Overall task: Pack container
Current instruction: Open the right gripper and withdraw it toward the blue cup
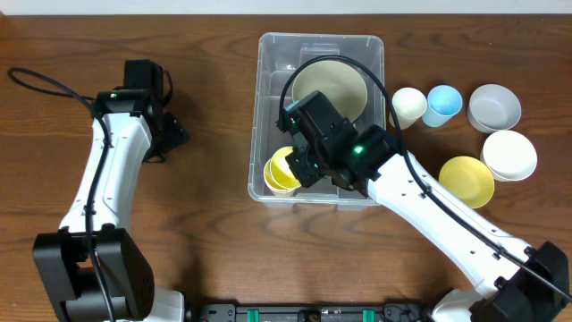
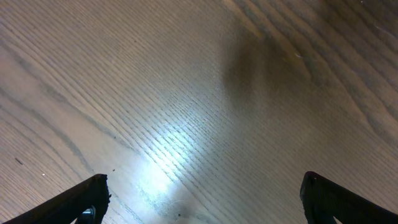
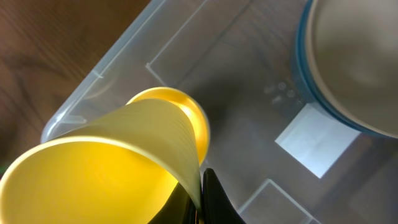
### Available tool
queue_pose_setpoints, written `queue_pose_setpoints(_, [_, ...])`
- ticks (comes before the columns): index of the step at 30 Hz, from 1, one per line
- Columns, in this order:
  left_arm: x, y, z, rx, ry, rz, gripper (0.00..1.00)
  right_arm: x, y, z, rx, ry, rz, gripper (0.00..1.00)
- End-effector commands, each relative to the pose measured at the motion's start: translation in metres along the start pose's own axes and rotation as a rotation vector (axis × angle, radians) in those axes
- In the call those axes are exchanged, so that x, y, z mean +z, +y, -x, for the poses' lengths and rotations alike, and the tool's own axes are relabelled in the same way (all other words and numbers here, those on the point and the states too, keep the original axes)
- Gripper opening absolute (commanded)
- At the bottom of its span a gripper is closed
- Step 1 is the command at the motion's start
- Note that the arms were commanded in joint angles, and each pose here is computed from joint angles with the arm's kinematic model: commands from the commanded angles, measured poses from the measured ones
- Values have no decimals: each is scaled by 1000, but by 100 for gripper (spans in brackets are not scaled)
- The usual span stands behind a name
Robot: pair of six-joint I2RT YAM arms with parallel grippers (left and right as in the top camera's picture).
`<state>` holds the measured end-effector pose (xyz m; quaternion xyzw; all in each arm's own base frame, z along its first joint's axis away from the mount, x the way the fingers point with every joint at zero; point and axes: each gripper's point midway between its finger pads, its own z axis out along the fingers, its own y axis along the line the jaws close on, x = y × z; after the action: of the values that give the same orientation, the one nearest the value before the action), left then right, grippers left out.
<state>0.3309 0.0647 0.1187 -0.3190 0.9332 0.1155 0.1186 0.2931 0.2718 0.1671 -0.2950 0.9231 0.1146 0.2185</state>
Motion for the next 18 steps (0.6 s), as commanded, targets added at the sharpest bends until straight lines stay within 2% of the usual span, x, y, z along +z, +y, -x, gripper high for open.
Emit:
queue_pose_setpoints(1, [-1,3,1,2,-7,14,98,-1,3,0,-24,-2,-14,3])
queue_pose_setpoints(16, [-1,3,1,2,-7,14,98,-1,3,0,-24,-2,-12,4])
queue_pose_setpoints(17, [-1,3,1,2,-7,14,98,-1,3,0,-24,-2,-12,6])
queue_pose_setpoints(18, [-1,3,1,2,-7,14,98,-1,3,0,-24,-1,-12,24])
